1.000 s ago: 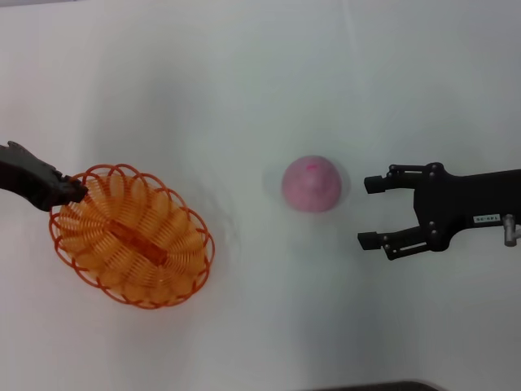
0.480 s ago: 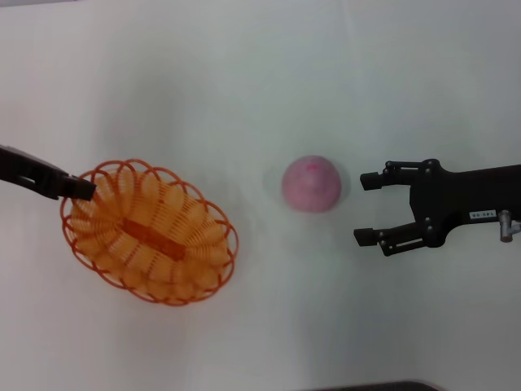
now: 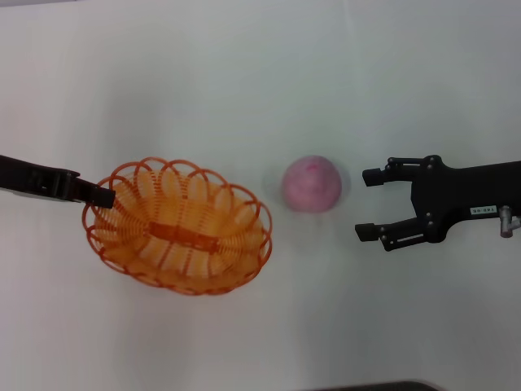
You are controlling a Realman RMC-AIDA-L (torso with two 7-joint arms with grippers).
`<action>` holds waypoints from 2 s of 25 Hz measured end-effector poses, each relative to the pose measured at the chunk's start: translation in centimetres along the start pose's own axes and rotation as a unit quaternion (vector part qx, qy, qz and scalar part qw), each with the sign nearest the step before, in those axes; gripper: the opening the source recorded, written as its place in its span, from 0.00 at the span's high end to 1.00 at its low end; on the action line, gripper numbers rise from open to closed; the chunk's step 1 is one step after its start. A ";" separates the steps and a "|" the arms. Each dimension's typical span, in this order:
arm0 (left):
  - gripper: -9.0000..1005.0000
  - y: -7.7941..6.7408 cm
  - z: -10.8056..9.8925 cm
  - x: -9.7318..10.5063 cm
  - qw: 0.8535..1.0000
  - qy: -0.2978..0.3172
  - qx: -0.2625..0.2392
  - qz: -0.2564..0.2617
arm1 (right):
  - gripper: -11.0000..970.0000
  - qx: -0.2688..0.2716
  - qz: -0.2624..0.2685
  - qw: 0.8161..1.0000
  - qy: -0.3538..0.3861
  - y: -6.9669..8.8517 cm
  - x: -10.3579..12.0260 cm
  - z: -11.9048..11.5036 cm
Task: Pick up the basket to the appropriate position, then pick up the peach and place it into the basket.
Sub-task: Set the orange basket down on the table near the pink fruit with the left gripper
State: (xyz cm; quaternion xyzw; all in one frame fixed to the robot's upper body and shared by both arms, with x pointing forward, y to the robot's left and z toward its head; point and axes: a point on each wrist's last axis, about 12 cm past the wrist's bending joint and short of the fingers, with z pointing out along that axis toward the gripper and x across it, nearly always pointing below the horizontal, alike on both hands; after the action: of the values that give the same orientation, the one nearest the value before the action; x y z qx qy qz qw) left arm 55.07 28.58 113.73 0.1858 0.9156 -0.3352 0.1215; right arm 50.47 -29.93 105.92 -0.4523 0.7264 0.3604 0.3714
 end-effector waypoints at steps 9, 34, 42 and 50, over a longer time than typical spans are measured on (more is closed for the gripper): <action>0.93 0.1 0.6 1.8 0.996 -0.061 0.015 -0.058 | 0.02 0.004 -0.001 1.000 0.001 -0.2 -0.2 0.2; 0.93 1.4 3.4 4.8 0.987 -0.094 0.023 -0.126 | 0.03 0.018 0.003 1.000 -0.004 -0.4 -0.1 0.1; 0.92 1.8 3.6 5.0 0.985 -0.106 0.012 -0.137 | 0.03 0.018 0.004 1.000 -0.004 -0.4 0.0 0.0; 0.92 1.8 4.0 4.8 0.985 -0.105 -0.001 -0.134 | 0.02 0.019 0.004 1.000 -0.004 -0.4 0.0 0.0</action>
State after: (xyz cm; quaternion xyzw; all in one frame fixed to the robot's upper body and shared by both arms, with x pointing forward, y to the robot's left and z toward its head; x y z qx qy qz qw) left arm 51.87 28.42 108.03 0.0246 0.9147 -0.3651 0.1713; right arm 50.80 -30.03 105.84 -0.4406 0.7335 0.3503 0.3811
